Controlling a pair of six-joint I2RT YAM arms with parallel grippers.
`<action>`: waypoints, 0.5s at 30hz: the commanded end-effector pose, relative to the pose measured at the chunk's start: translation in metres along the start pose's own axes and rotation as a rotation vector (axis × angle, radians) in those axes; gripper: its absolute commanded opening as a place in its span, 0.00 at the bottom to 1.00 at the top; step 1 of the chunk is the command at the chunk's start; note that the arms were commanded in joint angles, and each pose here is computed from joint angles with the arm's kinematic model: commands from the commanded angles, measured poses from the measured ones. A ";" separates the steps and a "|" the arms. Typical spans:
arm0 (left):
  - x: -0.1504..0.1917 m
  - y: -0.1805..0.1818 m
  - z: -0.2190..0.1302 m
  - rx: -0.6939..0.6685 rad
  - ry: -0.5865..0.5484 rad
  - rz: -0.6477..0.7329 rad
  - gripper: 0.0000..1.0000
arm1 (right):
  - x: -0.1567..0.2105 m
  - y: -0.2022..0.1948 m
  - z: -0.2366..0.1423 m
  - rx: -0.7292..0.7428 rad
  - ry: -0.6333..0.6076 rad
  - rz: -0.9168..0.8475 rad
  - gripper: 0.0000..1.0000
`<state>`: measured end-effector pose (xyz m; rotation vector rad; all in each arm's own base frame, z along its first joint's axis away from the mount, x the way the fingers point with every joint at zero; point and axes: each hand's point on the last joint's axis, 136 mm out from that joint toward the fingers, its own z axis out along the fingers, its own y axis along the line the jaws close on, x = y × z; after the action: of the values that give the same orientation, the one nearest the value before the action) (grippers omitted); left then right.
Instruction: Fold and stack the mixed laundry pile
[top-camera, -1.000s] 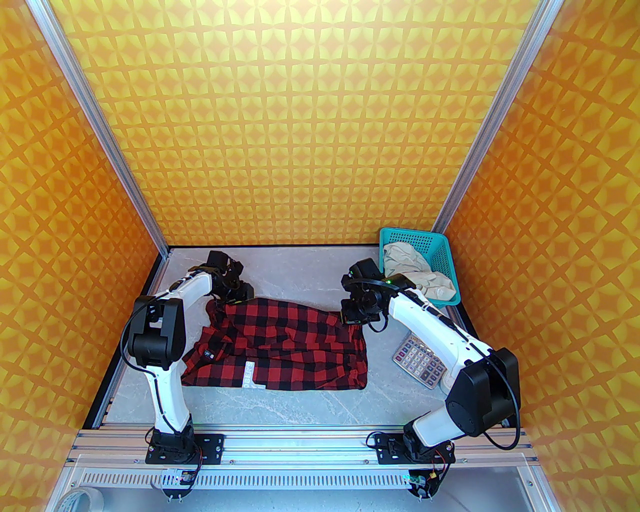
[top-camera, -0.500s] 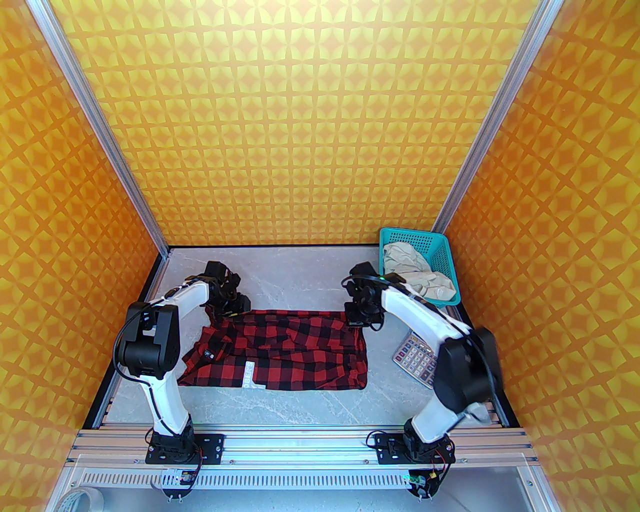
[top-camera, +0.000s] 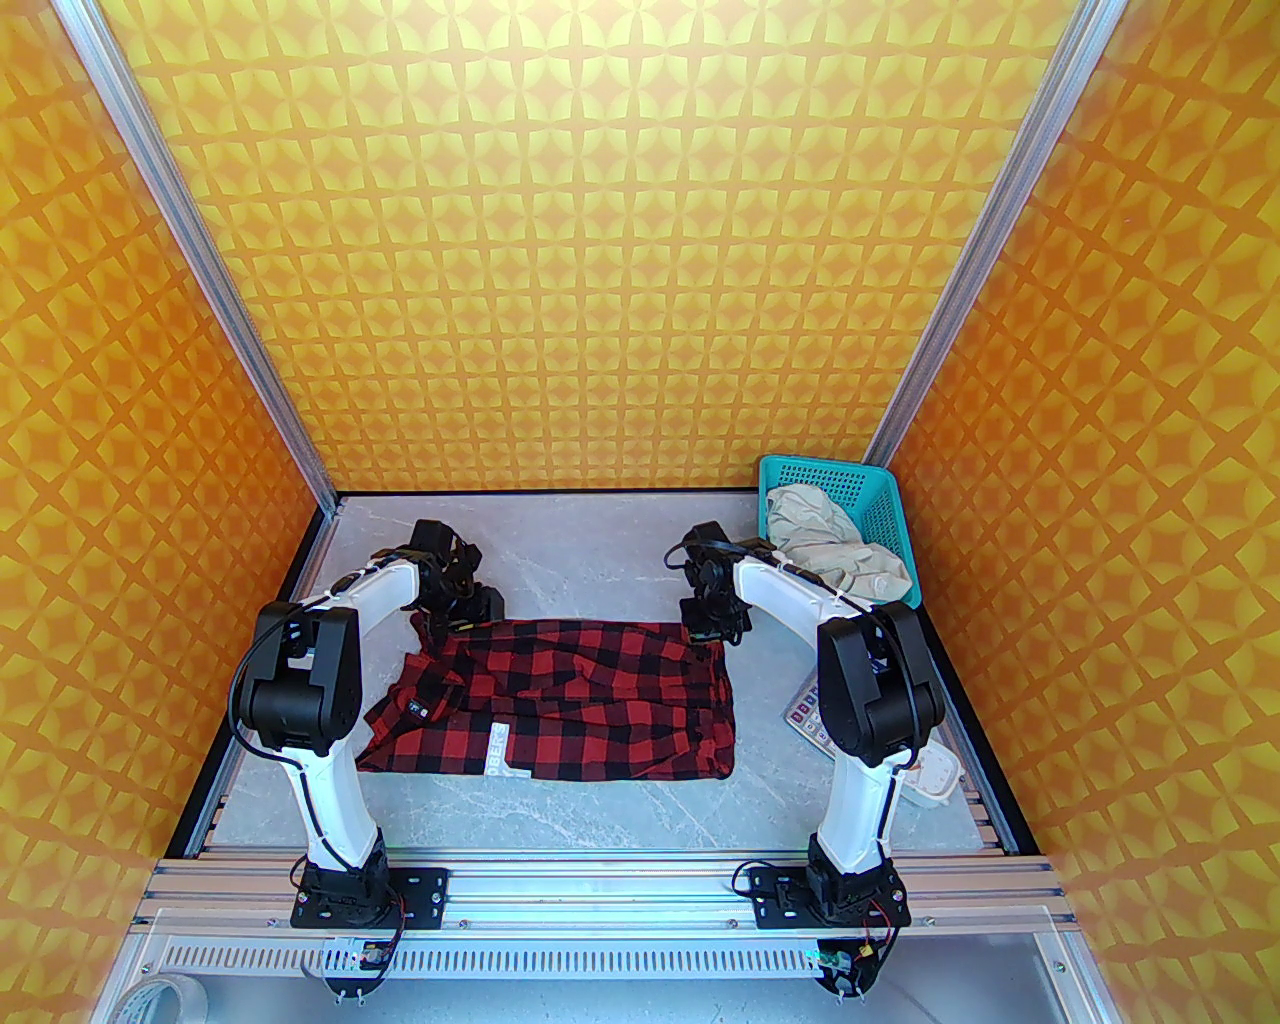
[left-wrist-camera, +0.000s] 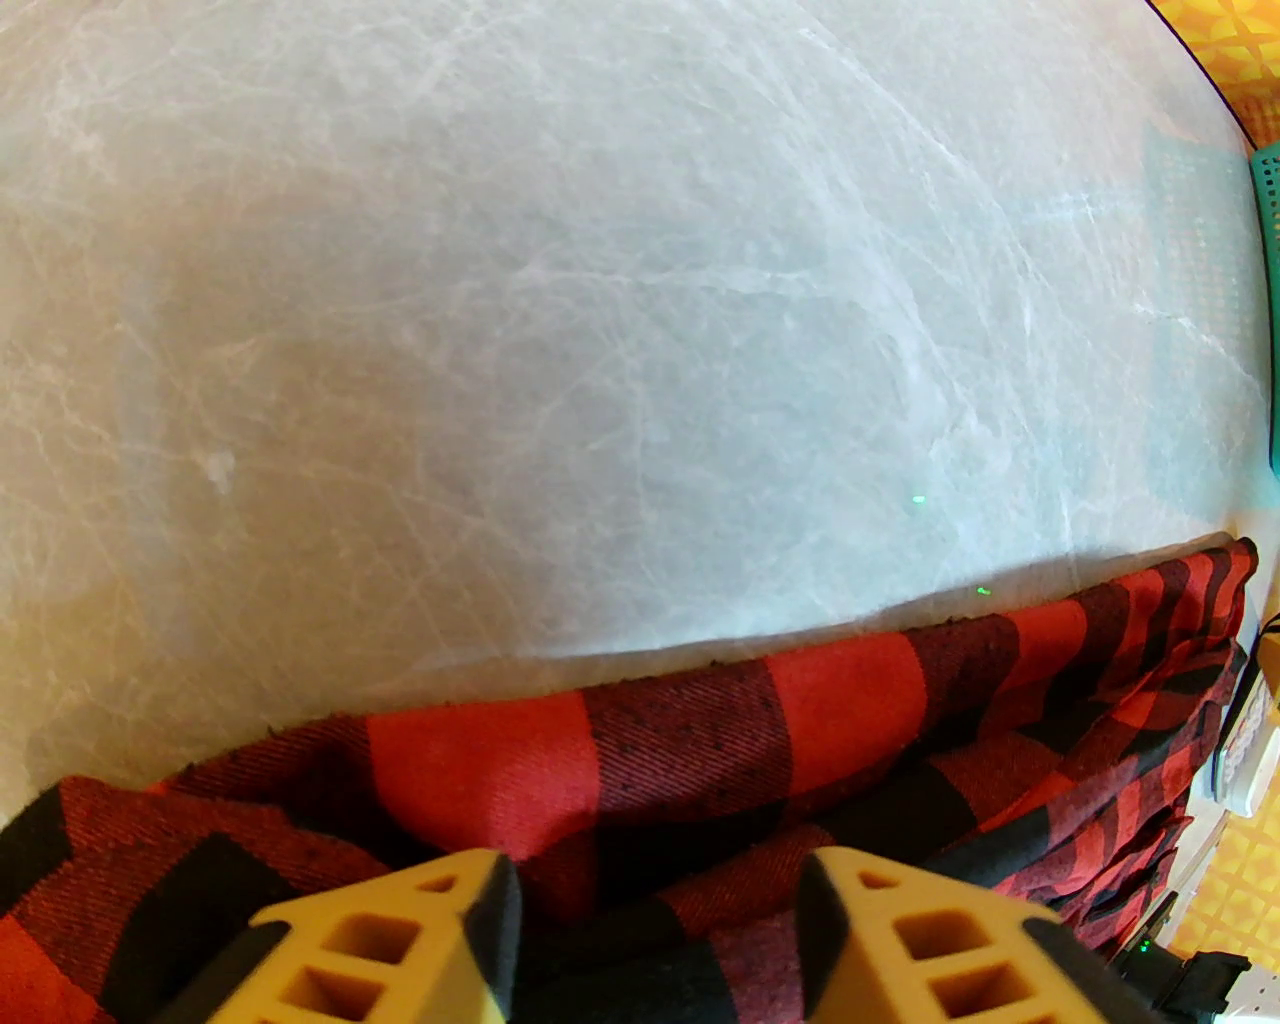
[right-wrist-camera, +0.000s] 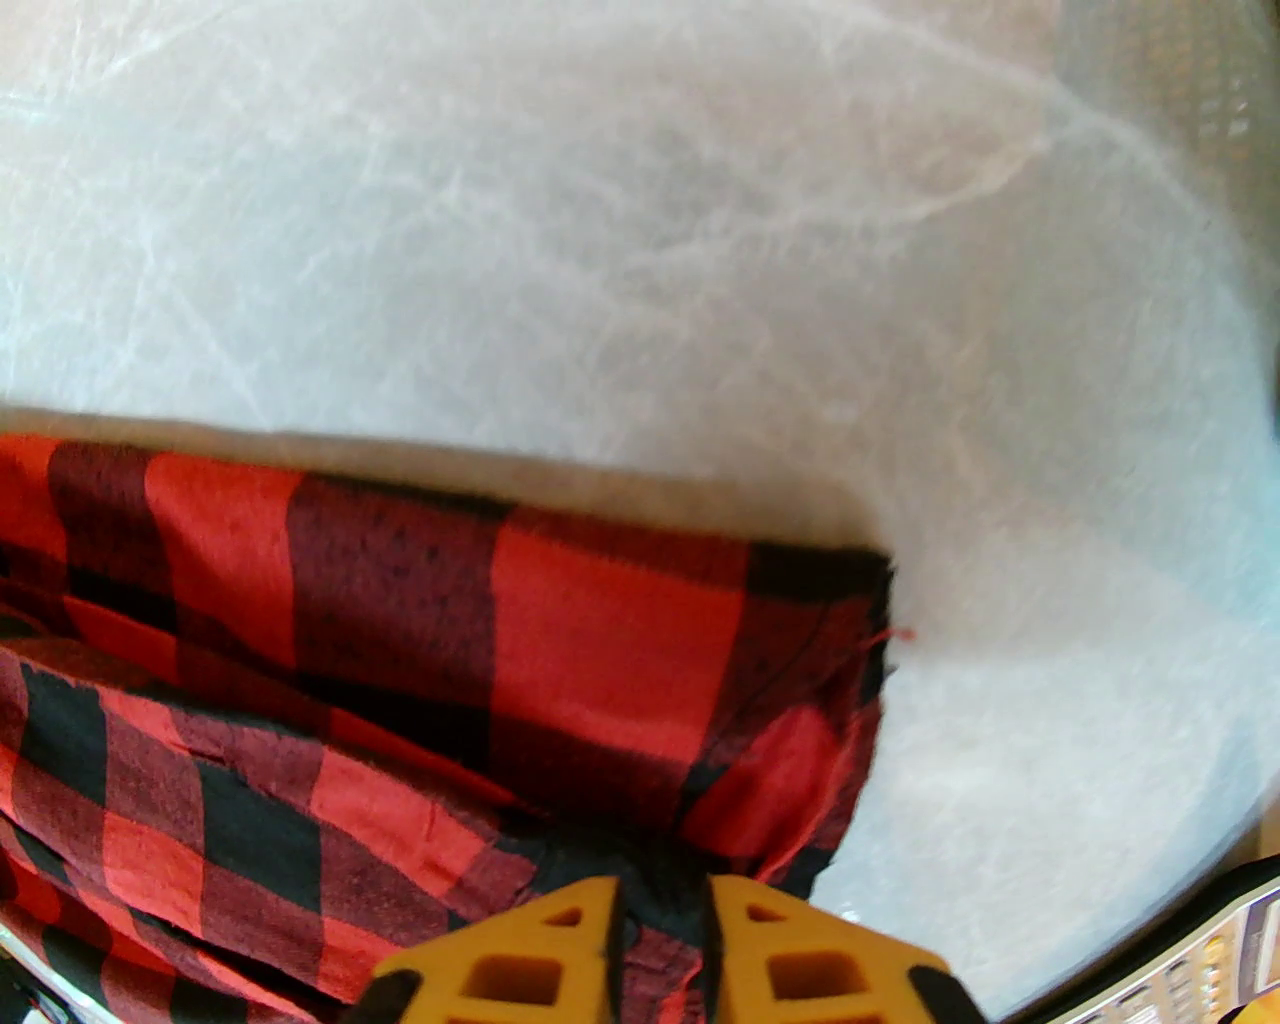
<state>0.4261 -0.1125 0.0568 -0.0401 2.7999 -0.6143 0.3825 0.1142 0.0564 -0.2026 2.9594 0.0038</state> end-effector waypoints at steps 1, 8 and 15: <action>-0.029 -0.009 -0.029 -0.026 -0.084 0.049 0.59 | 0.001 -0.010 -0.001 0.057 0.010 -0.013 0.27; -0.044 -0.029 -0.087 -0.092 -0.205 0.128 0.60 | 0.014 0.021 -0.041 -0.148 -0.095 0.092 0.32; -0.013 -0.034 -0.030 -0.052 -0.101 0.108 0.41 | 0.014 0.050 -0.019 -0.263 -0.098 0.156 0.28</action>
<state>0.4389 -0.1211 0.1541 0.0780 2.5721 -0.4919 0.3501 0.1485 0.0883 -0.0786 2.8559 0.3184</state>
